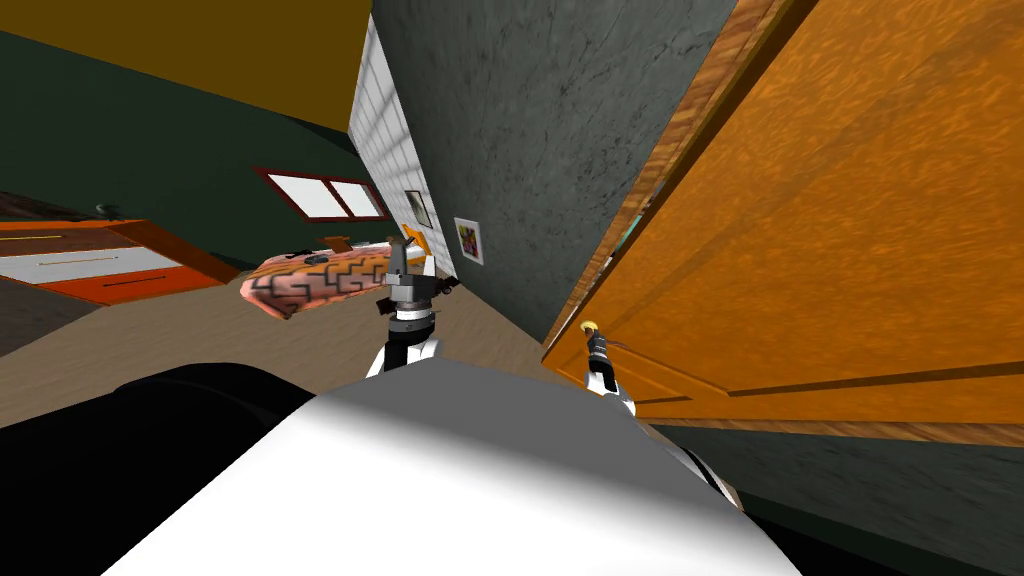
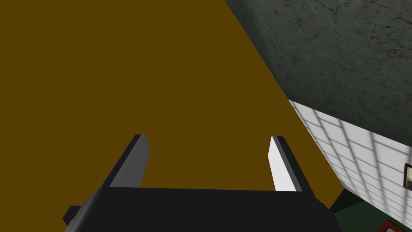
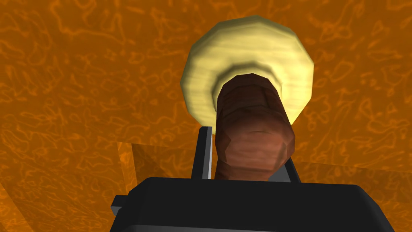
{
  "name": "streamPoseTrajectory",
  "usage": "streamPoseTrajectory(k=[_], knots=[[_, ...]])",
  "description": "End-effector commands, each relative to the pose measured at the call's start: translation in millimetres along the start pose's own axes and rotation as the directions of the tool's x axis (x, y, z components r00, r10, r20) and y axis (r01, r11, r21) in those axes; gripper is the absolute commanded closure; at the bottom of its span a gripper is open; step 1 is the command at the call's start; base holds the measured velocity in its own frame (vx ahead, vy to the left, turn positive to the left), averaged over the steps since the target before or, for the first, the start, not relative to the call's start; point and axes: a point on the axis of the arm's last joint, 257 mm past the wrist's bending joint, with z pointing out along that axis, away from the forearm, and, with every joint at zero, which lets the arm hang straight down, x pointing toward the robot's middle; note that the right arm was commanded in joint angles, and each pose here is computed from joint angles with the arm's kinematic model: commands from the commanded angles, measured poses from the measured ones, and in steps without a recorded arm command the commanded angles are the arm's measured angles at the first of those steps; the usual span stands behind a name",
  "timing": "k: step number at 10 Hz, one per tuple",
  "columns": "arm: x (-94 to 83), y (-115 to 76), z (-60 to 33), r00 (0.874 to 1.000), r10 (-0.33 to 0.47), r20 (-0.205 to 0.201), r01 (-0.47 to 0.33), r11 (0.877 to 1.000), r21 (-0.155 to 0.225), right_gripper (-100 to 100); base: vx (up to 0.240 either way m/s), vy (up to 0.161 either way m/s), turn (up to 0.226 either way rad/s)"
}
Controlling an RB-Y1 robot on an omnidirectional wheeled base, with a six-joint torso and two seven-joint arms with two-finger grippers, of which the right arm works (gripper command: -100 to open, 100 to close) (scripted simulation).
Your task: Pull the door open
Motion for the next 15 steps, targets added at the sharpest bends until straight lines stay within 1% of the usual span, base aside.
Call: streamPoseTrajectory(k=[1, 3, 4, 5, 7, 10, 12, 13, 15], knots=[[4.7, 0.5, 0.6, 1.000, -0.001, -0.011, 0.001, 1.000, -0.003, 100, -0.285, -0.090, 0.163], [6.5, 0.0, 0.4, 1.000, 0.003, -0.014, -0.003, 1.000, -0.002, 100, -0.182, -0.059, 0.079], [9.4, -2.2, -3.3, 0.999, 0.003, -0.034, -0.003, 1.000, 0.001, 100, -0.164, -0.018, 0.130], [9.4, -1.9, -3.7, 0.999, 0.003, -0.038, -0.003, 1.000, 0.000, 100, -0.196, -0.028, 0.117], [9.4, -0.7, -6.5, 0.998, 0.001, -0.062, -0.001, 1.000, -0.006, 100, -0.223, -0.015, 0.108], [9.9, 0.6, -11.7, 0.995, -0.001, -0.103, 0.000, 1.000, -0.012, 100, -0.247, -0.068, 0.140], [10.3, 1.0, -14.5, 0.992, -0.002, -0.124, 0.000, 1.000, -0.014, 100, -0.259, -0.059, 0.112], [12.4, 0.4, -13.0, 0.993, 0.001, -0.118, -0.002, 1.000, -0.012, 100, -0.115, -0.021, 0.033], [15.4, -1.6, -14.8, 0.992, 0.003, -0.129, -0.004, 1.000, -0.008, 100, -0.186, -0.040, 0.133]])
